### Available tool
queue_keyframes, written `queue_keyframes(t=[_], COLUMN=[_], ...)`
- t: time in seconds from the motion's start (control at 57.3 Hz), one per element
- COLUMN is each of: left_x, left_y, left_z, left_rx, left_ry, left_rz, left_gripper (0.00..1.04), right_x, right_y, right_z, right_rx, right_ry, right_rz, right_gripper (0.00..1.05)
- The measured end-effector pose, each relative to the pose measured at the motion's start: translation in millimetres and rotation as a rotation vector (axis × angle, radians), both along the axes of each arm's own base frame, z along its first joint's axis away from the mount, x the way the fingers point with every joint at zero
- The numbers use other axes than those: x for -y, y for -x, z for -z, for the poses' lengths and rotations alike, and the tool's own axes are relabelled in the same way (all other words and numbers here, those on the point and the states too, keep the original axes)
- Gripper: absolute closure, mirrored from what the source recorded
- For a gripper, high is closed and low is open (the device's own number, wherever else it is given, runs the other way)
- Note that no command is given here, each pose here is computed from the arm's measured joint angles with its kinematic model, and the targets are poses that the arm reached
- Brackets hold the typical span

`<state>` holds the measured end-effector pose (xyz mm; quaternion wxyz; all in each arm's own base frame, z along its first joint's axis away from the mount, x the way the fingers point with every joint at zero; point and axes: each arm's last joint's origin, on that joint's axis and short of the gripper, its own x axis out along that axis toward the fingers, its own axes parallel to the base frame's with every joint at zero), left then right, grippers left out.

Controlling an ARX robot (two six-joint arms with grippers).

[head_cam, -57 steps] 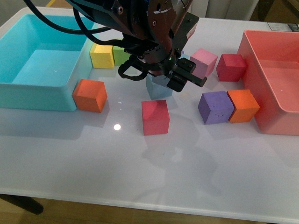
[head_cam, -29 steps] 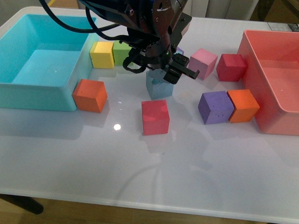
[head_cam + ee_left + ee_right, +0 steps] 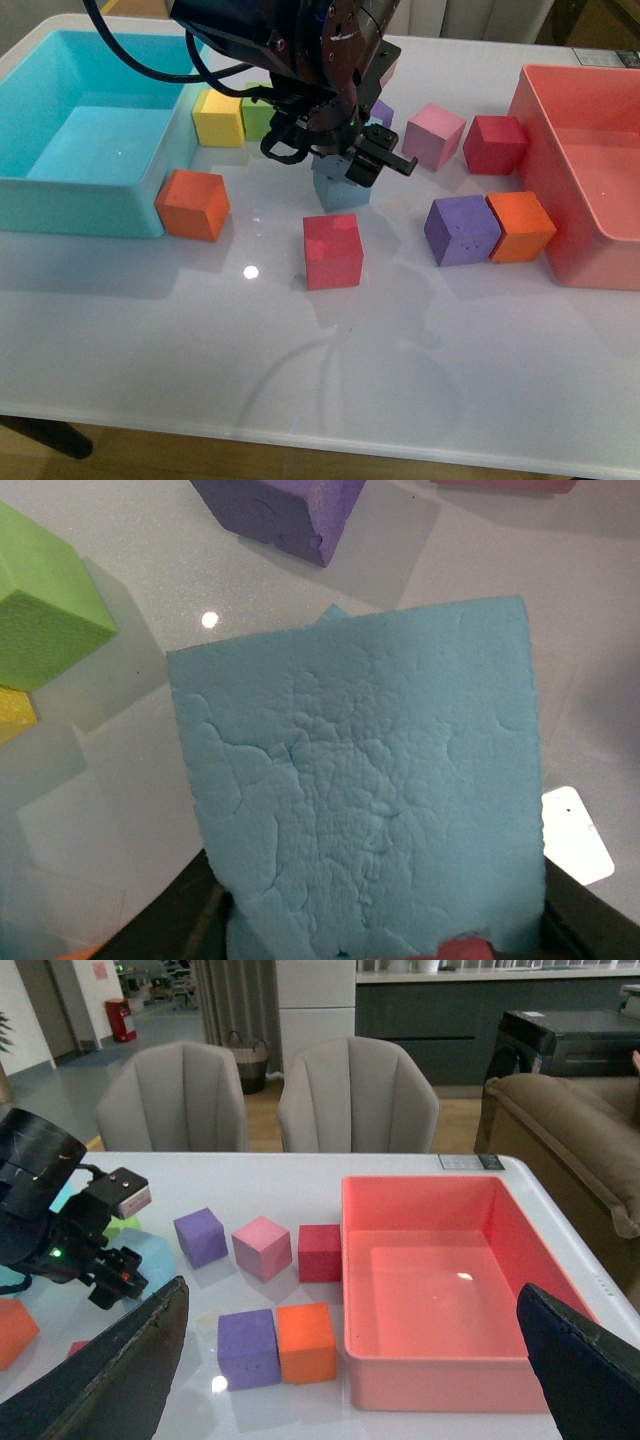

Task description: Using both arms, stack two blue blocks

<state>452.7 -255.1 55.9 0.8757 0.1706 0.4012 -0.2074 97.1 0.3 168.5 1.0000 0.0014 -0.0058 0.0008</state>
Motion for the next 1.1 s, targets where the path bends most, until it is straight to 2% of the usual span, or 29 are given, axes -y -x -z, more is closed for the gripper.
queue_keyframes(t=[0.262, 0.768, 1.1], left_x=[0.0, -11.1, -53.1], left_y=[-0.1, 16.4, 75.2], left_z=[-0.4, -0.5, -69.8], left_rx=[-0.016, -0.04, 0.131], left_ry=[0.013, 0.051, 0.214], left_rz=[0.016, 0.009, -0.07], left_gripper=[0.07, 0.09, 0.09], right_x=[0.0, 0.0, 0.0], right_y=[0.0, 0.0, 0.0], right_z=[0.0, 0.0, 0.0], right_rx=[0.0, 0.0, 0.0], right_ry=[0.0, 0.0, 0.0], right_rz=[0.0, 0.0, 0.0], right_gripper=[0.09, 0.09, 0.09])
